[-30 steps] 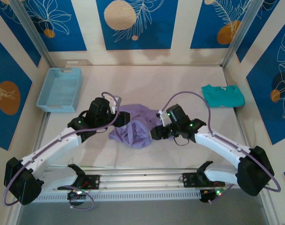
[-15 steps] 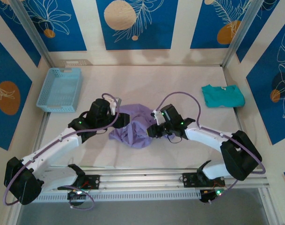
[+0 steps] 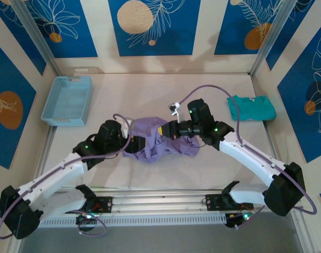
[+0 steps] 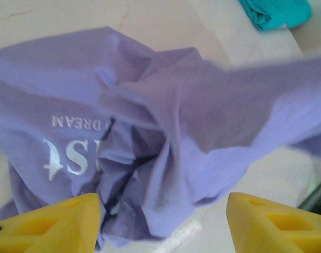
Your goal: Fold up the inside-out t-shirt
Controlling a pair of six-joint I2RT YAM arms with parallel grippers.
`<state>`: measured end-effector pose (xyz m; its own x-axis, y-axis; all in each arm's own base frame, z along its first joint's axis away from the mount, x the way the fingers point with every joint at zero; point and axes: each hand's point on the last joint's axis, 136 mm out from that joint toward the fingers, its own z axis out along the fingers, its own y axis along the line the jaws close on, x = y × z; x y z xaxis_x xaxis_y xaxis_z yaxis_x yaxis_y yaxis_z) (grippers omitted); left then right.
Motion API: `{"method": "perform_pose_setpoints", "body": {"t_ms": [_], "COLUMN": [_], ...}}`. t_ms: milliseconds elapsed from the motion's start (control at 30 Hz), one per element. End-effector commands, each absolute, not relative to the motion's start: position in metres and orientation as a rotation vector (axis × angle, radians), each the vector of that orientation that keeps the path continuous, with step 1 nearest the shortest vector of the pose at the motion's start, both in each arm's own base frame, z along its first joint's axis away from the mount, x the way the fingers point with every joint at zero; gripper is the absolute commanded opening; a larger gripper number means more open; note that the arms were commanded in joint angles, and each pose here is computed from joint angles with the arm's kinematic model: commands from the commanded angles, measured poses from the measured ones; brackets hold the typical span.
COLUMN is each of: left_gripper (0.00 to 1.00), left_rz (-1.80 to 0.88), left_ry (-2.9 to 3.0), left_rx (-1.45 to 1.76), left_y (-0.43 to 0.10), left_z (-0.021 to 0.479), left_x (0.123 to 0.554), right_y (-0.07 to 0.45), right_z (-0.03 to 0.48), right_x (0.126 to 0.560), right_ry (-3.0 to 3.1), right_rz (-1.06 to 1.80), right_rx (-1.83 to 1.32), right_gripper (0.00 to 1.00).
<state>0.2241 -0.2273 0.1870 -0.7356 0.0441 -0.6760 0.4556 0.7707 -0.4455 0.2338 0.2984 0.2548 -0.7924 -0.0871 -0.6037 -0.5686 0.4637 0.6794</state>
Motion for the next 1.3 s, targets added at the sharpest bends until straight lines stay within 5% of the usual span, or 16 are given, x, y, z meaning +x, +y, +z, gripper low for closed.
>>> {"method": "perform_pose_setpoints", "body": {"t_ms": [0, 467, 900, 1200, 1267], "left_gripper": [0.65, 0.45, 0.47, 0.03, 0.0], "left_rz": [-0.808, -0.869, -0.811, -0.867, -0.928], "left_ry": [2.271, 2.115, 1.949, 1.945, 1.931], "left_rx": [0.396, 0.597, 0.585, 0.61, 0.592], "left_y": [-0.23, -0.284, -0.303, -0.306, -0.305], "left_z": [0.189, 0.219, 0.269, 0.27, 0.275], "left_x": [0.214, 0.211, 0.245, 0.245, 0.242], "right_y": [0.304, 0.316, 0.314, 0.304, 0.299], "right_z": [0.274, 0.287, 0.324, 0.332, 0.329], "right_x": [0.229, 0.237, 0.226, 0.236, 0.244], "right_ry": [2.243, 2.263, 2.229, 2.217, 2.225], "right_rz": [1.408, 1.552, 1.713, 1.737, 1.694], "right_rx": [-0.503, -0.438, -0.44, -0.368, -0.338], "right_gripper": [0.0, 0.0, 0.0, 0.0, 0.04]}}
